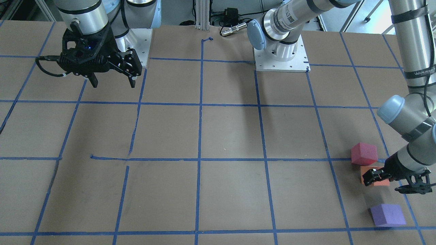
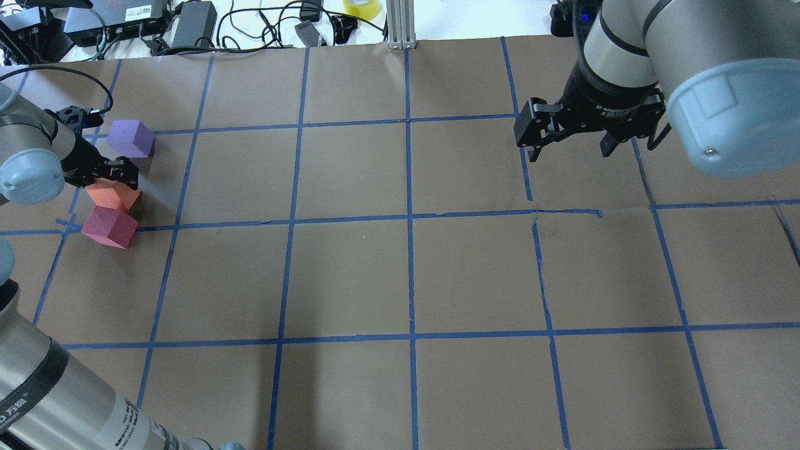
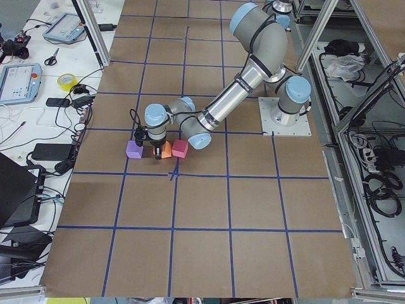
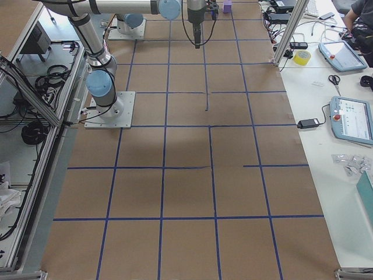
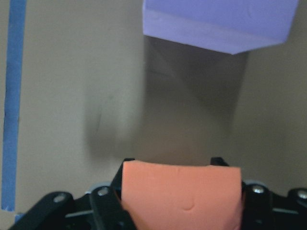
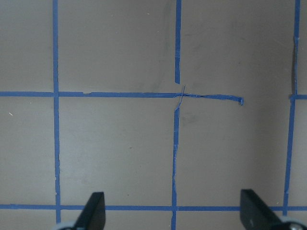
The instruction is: Arrange blocks in a line
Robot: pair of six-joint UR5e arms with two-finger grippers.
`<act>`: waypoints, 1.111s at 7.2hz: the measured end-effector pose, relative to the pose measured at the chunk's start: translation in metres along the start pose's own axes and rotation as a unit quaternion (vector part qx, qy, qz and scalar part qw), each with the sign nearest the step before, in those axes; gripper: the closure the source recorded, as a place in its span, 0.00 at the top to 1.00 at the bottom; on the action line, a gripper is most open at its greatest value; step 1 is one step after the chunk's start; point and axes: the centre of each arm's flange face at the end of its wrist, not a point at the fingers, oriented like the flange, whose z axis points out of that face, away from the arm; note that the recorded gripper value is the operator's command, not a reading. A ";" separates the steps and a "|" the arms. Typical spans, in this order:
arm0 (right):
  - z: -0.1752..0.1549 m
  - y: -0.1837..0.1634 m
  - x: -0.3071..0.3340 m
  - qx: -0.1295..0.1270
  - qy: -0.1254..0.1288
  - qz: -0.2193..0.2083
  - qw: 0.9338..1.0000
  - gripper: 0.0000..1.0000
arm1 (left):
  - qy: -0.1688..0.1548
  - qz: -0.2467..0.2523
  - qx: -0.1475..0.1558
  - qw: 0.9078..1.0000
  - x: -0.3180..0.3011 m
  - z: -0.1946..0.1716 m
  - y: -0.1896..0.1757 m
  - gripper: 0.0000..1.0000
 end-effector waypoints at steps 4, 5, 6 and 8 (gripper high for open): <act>-0.003 0.005 0.000 -0.002 0.001 0.000 1.000 1.00 | 0.006 0.018 0.012 1.000 0.002 0.001 -0.002 0.99; -0.003 0.005 0.000 -0.002 0.001 0.000 1.000 1.00 | 0.007 0.018 0.012 1.000 0.002 0.001 -0.002 1.00; -0.003 0.005 0.000 -0.001 0.001 0.000 1.000 1.00 | 0.006 0.016 0.011 1.000 0.002 0.000 -0.002 1.00; -0.004 0.005 0.000 -0.001 0.002 0.001 1.000 1.00 | 0.003 0.004 0.006 1.000 0.005 -0.022 0.001 1.00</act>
